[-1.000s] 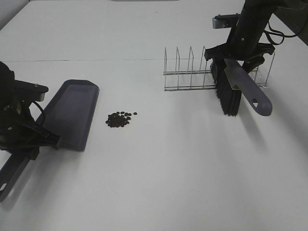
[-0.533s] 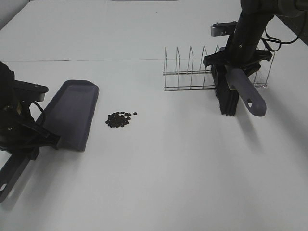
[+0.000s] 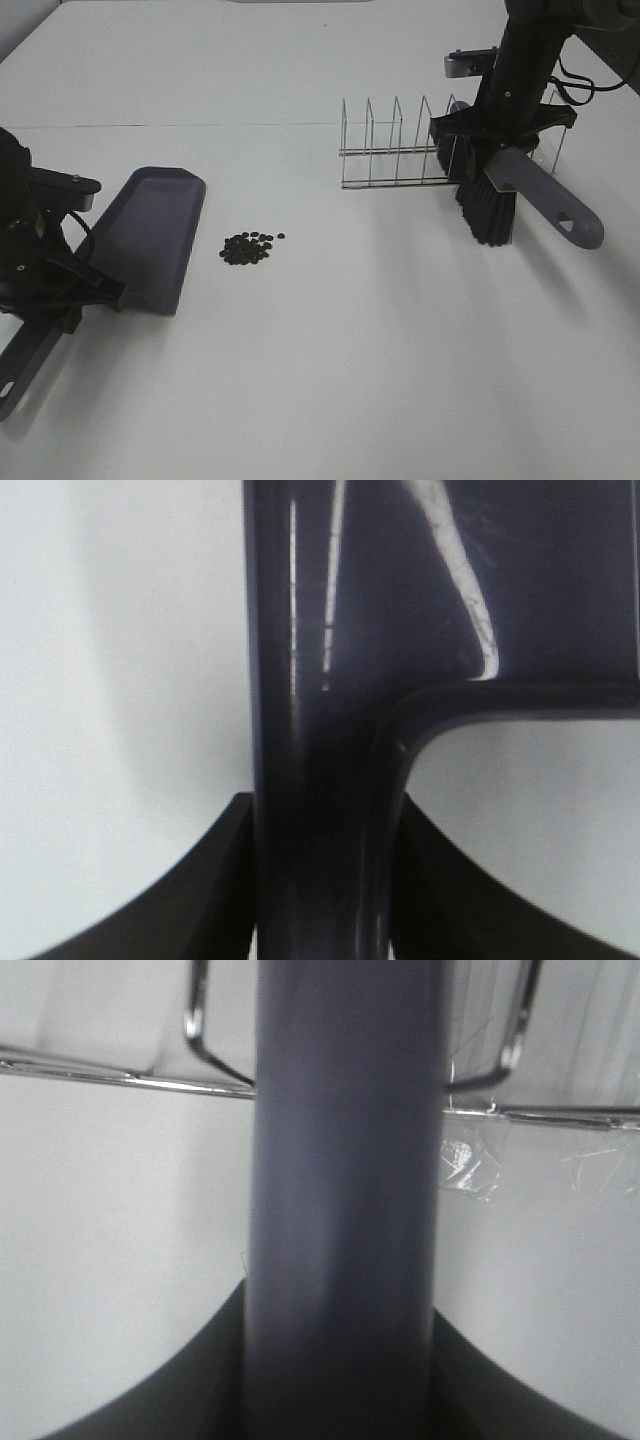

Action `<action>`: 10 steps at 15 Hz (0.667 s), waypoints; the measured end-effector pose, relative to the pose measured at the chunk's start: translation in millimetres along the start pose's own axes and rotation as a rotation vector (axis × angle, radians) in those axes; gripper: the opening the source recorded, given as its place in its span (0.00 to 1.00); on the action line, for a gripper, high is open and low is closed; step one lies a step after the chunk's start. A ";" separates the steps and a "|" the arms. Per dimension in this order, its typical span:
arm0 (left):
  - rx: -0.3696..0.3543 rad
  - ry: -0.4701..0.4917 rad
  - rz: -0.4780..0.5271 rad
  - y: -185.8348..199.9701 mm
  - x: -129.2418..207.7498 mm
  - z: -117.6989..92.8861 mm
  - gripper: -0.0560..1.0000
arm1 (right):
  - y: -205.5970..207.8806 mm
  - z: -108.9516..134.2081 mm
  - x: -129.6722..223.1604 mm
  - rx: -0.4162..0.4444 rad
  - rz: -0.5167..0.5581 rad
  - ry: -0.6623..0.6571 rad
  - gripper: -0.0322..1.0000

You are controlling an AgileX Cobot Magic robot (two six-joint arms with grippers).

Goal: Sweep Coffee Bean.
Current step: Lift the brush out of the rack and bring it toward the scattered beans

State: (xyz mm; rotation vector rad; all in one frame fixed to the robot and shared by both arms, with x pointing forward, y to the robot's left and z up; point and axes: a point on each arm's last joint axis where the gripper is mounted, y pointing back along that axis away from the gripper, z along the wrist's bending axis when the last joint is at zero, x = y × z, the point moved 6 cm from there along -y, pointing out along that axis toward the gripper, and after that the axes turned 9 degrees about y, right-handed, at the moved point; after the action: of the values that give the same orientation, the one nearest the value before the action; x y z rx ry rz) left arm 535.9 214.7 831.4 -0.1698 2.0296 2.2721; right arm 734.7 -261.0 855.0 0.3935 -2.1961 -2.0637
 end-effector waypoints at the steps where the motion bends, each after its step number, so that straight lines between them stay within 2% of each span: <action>1: 0.000 0.000 0.000 0.0 0.0 0.0 0.37 | 3.4 0.1 1.1 -0.001 0.005 -0.001 0.36; 6: 0.000 -0.001 0.000 0.0 0.0 0.0 0.37 | 55.1 -3.4 -1.0 0.012 -0.069 -0.007 0.36; 10: 0.000 -0.043 0.000 0.0 0.0 0.0 0.37 | 93.9 -7.5 1.4 0.035 -0.122 -0.020 0.36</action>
State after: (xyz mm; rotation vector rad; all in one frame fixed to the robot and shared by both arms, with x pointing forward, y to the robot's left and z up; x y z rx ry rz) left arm 535.9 214.7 831.4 -0.1199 2.0087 2.2556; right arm 724.3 -264.3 948.6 0.5248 -2.2760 -2.1004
